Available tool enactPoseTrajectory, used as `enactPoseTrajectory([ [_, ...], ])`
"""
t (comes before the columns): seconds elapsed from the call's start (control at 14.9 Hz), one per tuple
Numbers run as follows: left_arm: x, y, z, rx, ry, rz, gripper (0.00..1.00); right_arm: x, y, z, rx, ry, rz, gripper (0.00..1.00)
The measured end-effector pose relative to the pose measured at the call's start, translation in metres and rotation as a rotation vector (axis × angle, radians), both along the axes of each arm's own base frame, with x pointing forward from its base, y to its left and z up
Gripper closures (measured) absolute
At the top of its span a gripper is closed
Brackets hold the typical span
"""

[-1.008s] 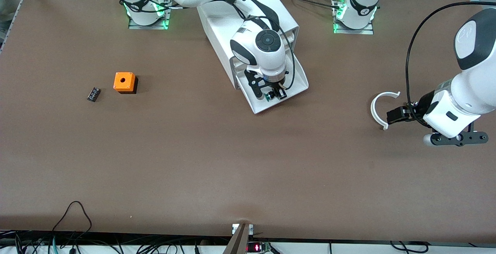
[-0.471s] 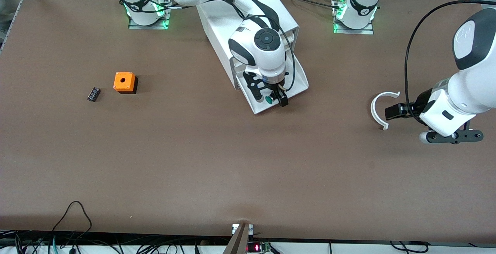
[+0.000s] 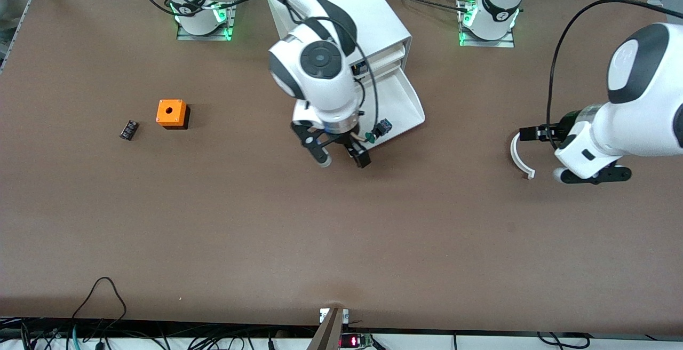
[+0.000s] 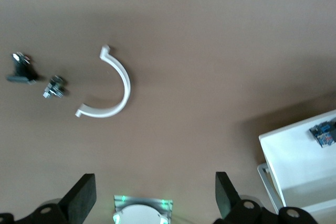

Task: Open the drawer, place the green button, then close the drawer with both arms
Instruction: 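Lower the button into the drawer and open the right gripper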

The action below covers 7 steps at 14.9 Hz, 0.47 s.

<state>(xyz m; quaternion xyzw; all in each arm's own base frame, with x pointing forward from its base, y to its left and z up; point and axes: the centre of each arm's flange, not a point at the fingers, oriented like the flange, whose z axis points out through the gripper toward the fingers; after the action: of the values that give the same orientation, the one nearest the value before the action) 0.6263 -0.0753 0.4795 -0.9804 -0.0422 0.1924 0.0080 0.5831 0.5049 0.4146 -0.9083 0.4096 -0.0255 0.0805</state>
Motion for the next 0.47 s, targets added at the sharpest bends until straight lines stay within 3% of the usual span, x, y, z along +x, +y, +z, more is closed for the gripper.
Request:
enactPoseTrajectory([
  [0.13,-0.002,-0.008,-0.022,0.003,0.002,0.023,0.0,0.013,-0.026,0.023,-0.015,-0.015,0.062,0.0],
  [0.34,-0.003,-0.046,-0.072,-0.004,-0.102,0.081,0.0,0.034,-0.072,0.045,-0.055,-0.011,0.159,0.0],
  [0.47,-0.019,-0.09,-0.114,-0.016,-0.179,0.142,0.0,0.046,-0.098,0.057,-0.073,-0.017,0.231,0.0],
])
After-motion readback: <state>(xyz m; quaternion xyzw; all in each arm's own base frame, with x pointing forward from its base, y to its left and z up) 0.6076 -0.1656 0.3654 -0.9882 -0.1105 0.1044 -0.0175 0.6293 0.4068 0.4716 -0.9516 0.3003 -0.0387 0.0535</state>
